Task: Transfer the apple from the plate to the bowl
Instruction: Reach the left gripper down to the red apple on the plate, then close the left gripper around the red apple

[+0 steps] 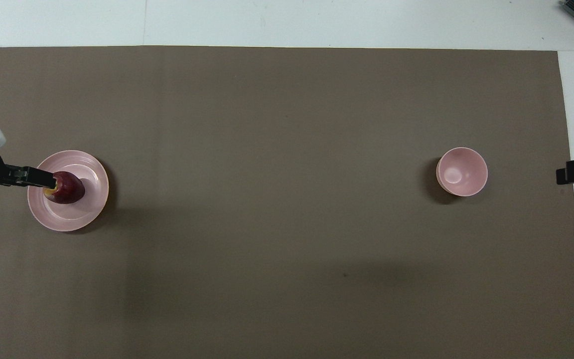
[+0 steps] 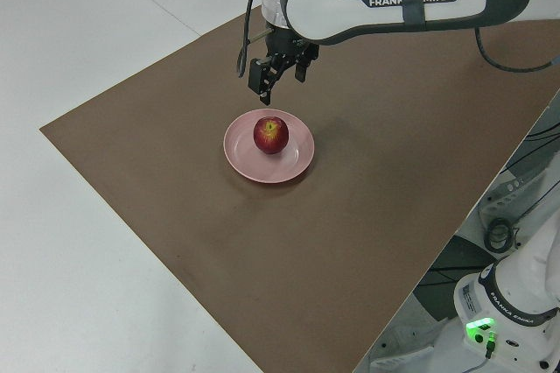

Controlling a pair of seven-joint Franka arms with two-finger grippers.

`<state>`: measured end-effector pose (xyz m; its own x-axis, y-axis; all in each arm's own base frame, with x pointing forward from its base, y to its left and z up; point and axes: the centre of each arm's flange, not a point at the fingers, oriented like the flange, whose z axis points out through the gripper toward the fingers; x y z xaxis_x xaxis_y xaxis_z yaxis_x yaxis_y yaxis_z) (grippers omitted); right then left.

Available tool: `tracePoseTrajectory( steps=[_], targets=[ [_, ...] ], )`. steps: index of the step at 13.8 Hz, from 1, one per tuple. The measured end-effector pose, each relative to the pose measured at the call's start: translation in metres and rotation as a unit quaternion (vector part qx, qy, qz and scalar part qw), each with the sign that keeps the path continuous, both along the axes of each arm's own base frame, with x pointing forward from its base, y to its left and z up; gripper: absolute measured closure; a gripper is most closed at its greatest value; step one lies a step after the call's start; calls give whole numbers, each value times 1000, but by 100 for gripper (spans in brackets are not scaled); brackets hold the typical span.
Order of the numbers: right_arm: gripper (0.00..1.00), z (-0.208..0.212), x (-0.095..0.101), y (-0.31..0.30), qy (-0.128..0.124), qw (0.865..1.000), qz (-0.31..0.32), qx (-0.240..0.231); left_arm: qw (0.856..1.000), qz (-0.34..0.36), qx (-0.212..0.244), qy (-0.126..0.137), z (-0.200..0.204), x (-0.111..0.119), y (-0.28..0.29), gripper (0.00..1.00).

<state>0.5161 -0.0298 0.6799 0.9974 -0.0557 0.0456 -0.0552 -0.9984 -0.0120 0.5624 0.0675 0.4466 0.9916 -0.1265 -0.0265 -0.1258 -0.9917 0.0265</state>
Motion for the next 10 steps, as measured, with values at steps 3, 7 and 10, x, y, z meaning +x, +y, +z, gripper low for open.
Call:
tracePoseTrajectory(
  steps=[3, 7, 10],
  targets=[
    [0, 0, 0, 0, 0, 1000, 0, 0, 1000, 2, 2, -1, -36, 3, 5, 0],
    [0, 0, 0, 0, 0, 1000, 0, 0, 1000, 2, 4, 4, -73, 7, 6, 0],
    [0, 0, 0, 0, 0, 1000, 0, 0, 1000, 2, 6, 2, -92, 8, 5, 0]
  ],
)
